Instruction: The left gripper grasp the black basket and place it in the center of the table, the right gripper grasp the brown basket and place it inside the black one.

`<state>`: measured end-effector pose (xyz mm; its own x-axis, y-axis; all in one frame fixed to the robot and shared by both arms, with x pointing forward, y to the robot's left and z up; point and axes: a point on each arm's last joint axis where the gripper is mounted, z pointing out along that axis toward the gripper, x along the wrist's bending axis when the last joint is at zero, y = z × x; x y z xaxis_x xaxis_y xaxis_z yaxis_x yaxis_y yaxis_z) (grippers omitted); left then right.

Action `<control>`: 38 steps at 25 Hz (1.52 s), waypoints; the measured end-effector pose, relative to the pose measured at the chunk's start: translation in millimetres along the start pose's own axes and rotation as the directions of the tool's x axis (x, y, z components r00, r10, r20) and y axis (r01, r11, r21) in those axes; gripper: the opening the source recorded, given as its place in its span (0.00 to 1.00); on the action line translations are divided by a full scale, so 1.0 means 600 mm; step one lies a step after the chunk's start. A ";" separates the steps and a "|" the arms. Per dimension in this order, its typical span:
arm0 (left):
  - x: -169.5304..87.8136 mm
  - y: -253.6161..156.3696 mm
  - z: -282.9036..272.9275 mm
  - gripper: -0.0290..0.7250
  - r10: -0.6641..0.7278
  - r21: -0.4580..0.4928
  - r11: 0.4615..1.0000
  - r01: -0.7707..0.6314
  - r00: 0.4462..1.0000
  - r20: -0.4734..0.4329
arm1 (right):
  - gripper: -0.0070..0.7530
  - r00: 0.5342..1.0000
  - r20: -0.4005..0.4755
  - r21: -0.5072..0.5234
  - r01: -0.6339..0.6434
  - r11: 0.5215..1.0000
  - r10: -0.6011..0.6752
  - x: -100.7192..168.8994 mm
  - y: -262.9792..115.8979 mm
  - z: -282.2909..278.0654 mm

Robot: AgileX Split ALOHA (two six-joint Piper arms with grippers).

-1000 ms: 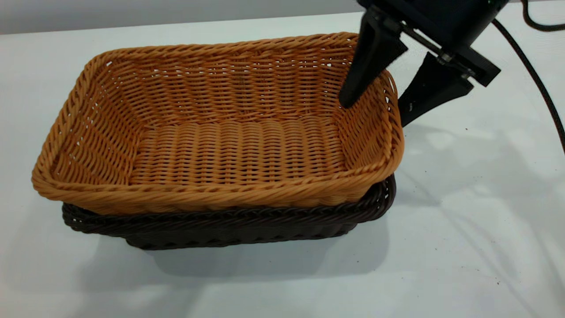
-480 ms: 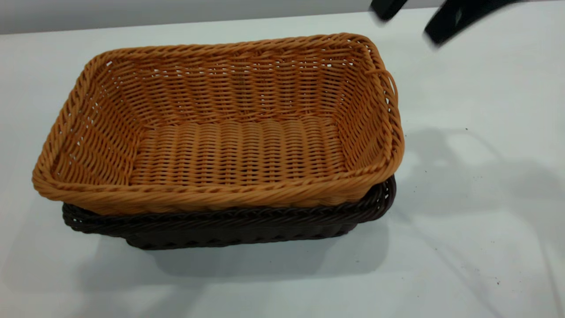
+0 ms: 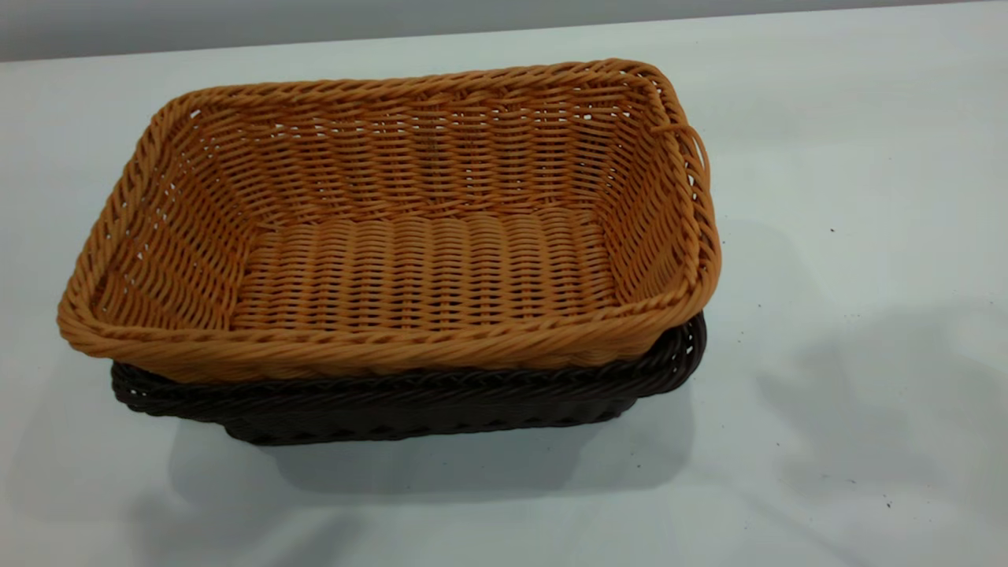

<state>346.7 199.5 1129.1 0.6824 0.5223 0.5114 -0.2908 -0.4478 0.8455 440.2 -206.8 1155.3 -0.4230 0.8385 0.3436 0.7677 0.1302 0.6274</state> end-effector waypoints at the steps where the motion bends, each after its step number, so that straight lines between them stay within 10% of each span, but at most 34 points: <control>1: -0.001 0.003 -0.007 0.39 -0.008 -0.010 1.000 0.008 1.000 0.001 | 0.36 1.000 0.006 -0.037 0.013 0.999 -0.013 0.007 -0.005 -0.022; 9: -0.021 0.012 -0.058 0.05 -0.076 -0.034 0.996 0.079 0.993 0.091 | 0.13 0.997 0.030 -0.236 0.074 0.969 -0.069 0.056 -0.080 -0.168; 19: -0.047 -0.028 -0.125 0.04 -0.171 0.236 0.962 0.135 0.976 0.138 | 0.08 0.957 0.230 -0.358 0.251 0.899 -0.176 0.068 -0.206 -0.287; 28: -0.071 -0.071 -0.188 0.04 -0.395 0.515 0.797 0.316 0.918 0.047 | 0.08 0.948 0.288 -0.477 0.266 0.838 -0.137 0.070 -0.264 -0.330; 38: -0.080 -0.078 -0.230 0.04 -0.486 0.471 0.760 0.447 0.873 -0.046 | 0.08 0.913 0.380 -0.413 0.311 0.856 -0.148 0.037 -0.306 -0.292</control>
<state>235.0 295.4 1085.9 0.7062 0.7067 0.0429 0.4005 -0.4487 0.7989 205.4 -304.6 1170.4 -0.3172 0.9473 -0.0448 0.3274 0.1537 0.9323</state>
